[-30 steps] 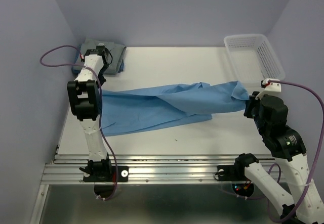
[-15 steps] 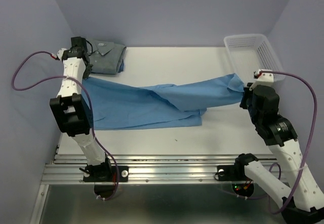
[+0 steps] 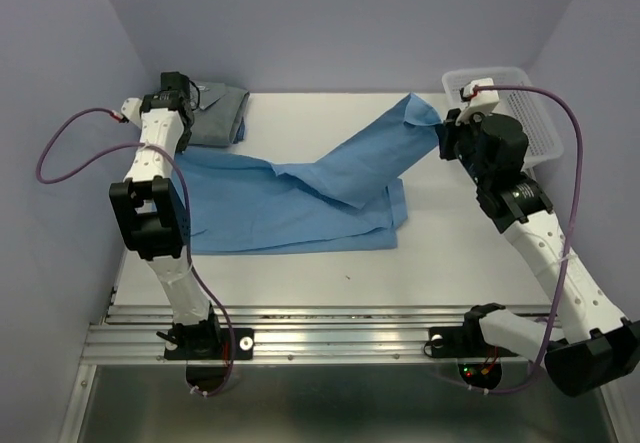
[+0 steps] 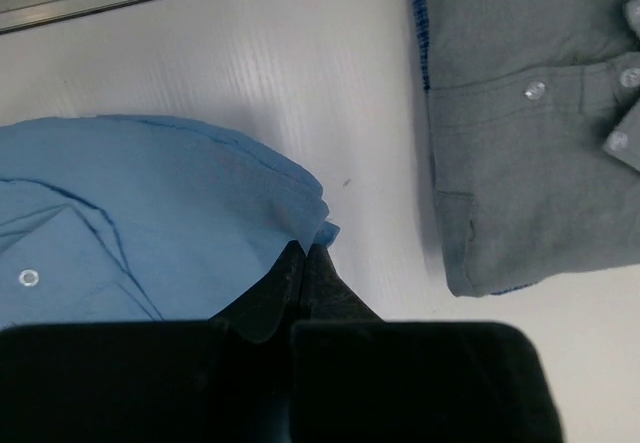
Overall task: Fold and stack the long sleeve shirts
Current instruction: Fold the shirt
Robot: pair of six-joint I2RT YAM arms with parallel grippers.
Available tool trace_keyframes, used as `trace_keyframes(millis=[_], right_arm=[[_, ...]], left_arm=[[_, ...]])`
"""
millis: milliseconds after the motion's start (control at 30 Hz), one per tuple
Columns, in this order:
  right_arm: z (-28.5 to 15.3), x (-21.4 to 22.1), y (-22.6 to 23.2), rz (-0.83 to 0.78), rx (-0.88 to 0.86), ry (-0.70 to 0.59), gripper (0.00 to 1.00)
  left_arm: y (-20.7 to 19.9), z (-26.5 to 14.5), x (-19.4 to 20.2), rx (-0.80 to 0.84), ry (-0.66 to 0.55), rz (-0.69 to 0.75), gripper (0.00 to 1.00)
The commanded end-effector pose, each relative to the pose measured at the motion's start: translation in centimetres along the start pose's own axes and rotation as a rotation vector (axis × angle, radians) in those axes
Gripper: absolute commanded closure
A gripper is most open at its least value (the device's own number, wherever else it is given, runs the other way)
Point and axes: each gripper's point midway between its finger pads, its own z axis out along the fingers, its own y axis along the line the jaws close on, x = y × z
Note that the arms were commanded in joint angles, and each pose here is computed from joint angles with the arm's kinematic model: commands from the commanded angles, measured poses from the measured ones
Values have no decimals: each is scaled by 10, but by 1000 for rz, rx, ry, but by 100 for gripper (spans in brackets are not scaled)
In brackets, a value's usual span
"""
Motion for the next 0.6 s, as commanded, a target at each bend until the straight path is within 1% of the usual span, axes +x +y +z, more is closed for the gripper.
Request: trace_keyframes(millis=[0,67,100,133,167,200,233,267,367,467,500,533,567], right_arm=[[-20,-58,-12,-36,48,-152,99],[-27,-54,-14,-49,50,-119,99],[-35,-58,-11,-47,31,-125,99],[-39,-53,-7,-47,5,-103,99],[-44,-50,6,-41,-70,-94,99],[-47,-46,12,-37,-108,-84,99],[-52,-39,23,-36,-172,-70,99],[-58,-29,40,-46,-279,-35,99],[-70,-4,60,-63,-410,28,99],[-76,1,55,-47,-383,18,99],[-78,0,54,-55,-377,14,99],[-80,-2,54,-58,-378,10,99],[-85,-5,56,-69,-396,6,99]], left_arm=[[42,24,-10,-144,-3,2,100],[49,26,1,-136,32,16,100],[65,33,15,-166,57,44,100],[69,26,17,-144,69,38,100],[72,26,19,-134,66,34,100],[79,26,21,-143,65,35,100],[91,24,21,-162,59,35,100],[97,23,18,-175,44,36,100],[115,20,22,-203,50,61,100],[135,23,46,-211,119,106,99],[136,25,50,-198,124,109,99],[150,26,58,-217,135,122,98],[155,27,58,-226,124,123,97]])
